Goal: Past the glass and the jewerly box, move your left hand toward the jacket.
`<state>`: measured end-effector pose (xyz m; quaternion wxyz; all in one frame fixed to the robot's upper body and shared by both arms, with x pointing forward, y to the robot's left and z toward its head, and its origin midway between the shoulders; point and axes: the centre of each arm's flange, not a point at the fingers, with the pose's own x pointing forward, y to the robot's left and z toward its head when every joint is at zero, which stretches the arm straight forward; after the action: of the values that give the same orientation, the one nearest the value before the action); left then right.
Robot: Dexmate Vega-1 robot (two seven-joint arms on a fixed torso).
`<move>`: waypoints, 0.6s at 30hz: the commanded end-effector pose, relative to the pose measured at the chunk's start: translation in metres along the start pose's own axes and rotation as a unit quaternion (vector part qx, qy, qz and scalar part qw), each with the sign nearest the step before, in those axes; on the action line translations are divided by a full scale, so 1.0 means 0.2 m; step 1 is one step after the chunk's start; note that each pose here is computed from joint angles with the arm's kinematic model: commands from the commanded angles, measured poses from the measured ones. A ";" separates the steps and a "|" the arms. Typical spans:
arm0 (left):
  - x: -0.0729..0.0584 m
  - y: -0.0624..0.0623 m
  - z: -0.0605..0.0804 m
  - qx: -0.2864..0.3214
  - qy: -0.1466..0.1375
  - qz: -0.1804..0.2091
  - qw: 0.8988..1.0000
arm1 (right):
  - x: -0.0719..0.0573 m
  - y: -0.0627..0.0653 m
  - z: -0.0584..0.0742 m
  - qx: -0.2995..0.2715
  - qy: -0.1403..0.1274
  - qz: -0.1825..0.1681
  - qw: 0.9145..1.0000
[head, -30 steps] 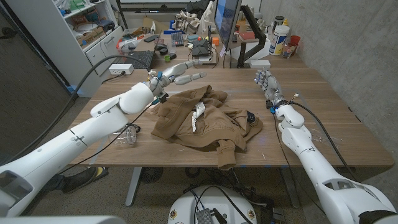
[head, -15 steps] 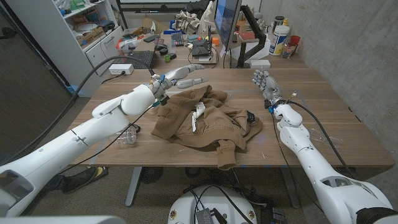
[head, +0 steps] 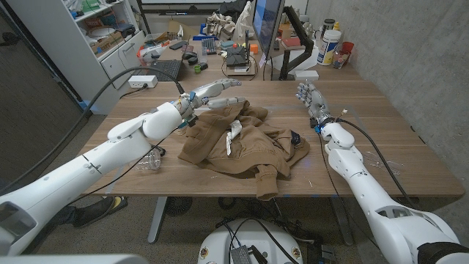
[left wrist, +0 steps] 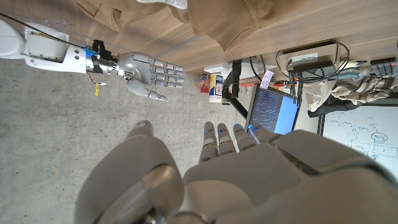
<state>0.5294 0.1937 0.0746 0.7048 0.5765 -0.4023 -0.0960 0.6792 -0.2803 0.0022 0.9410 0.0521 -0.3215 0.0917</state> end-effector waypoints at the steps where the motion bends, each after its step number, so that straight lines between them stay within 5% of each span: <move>1: -0.01 -0.03 0.03 0.040 0.001 -0.017 0.999 | 0.02 0.02 -0.01 0.000 0.001 0.003 1.000; 18: 0.01 -0.10 0.04 0.066 0.009 -0.064 0.996 | 0.01 0.01 -0.02 0.003 0.002 0.000 1.000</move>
<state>0.5281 0.1831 0.0643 0.6718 0.6255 -0.3841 -0.0995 0.6819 -0.2764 0.0016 0.9413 0.0523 -0.3200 0.0939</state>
